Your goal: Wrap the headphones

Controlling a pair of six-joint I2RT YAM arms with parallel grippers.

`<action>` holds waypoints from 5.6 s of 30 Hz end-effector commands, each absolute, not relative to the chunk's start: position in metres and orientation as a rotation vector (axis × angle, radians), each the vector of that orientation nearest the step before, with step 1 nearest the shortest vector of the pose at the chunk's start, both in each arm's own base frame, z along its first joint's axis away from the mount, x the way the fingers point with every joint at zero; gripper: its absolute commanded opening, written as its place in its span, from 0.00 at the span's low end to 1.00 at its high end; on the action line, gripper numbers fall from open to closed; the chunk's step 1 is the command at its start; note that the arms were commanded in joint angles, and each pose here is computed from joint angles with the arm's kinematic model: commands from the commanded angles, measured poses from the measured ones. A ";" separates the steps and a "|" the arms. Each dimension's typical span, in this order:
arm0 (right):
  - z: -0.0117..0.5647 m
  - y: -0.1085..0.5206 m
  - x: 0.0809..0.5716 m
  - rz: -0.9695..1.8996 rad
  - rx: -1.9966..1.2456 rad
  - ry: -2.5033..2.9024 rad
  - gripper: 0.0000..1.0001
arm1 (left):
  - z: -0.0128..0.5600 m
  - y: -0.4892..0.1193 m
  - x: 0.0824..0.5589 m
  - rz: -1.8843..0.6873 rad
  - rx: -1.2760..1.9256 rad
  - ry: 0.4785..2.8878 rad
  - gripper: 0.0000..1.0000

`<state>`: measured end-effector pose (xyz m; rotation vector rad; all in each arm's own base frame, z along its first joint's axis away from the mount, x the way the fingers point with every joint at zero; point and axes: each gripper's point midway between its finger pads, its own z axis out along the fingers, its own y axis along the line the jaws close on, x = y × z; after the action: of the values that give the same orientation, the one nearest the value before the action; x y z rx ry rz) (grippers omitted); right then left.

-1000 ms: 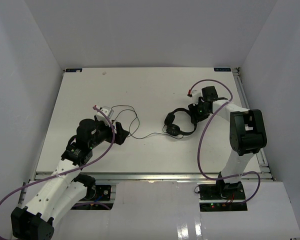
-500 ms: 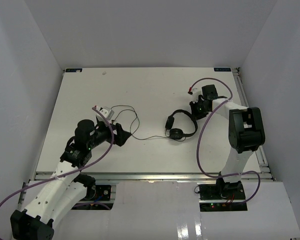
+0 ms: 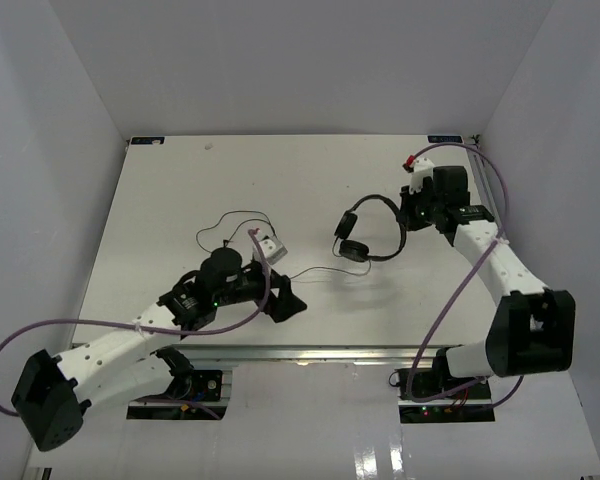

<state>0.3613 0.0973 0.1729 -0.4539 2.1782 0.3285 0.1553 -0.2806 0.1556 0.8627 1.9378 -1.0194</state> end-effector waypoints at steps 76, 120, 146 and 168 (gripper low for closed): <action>0.322 0.141 0.381 0.984 0.395 1.854 0.08 | 0.156 -0.391 0.246 -0.697 0.833 1.771 0.18; 0.315 0.160 0.351 0.497 -0.381 1.667 0.08 | 0.174 -0.291 0.230 -0.588 0.941 1.733 0.75; 0.400 0.188 0.272 0.931 -0.680 1.502 0.08 | 0.126 -0.298 0.219 -0.820 1.039 1.611 0.85; 0.392 0.195 0.265 0.979 -0.755 1.483 0.08 | 0.171 -0.290 0.172 -1.217 1.055 1.426 0.86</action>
<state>0.2672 0.1948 0.3775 -0.7542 1.5249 0.9688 0.2087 -0.2811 0.1668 0.9335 1.5177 -1.0162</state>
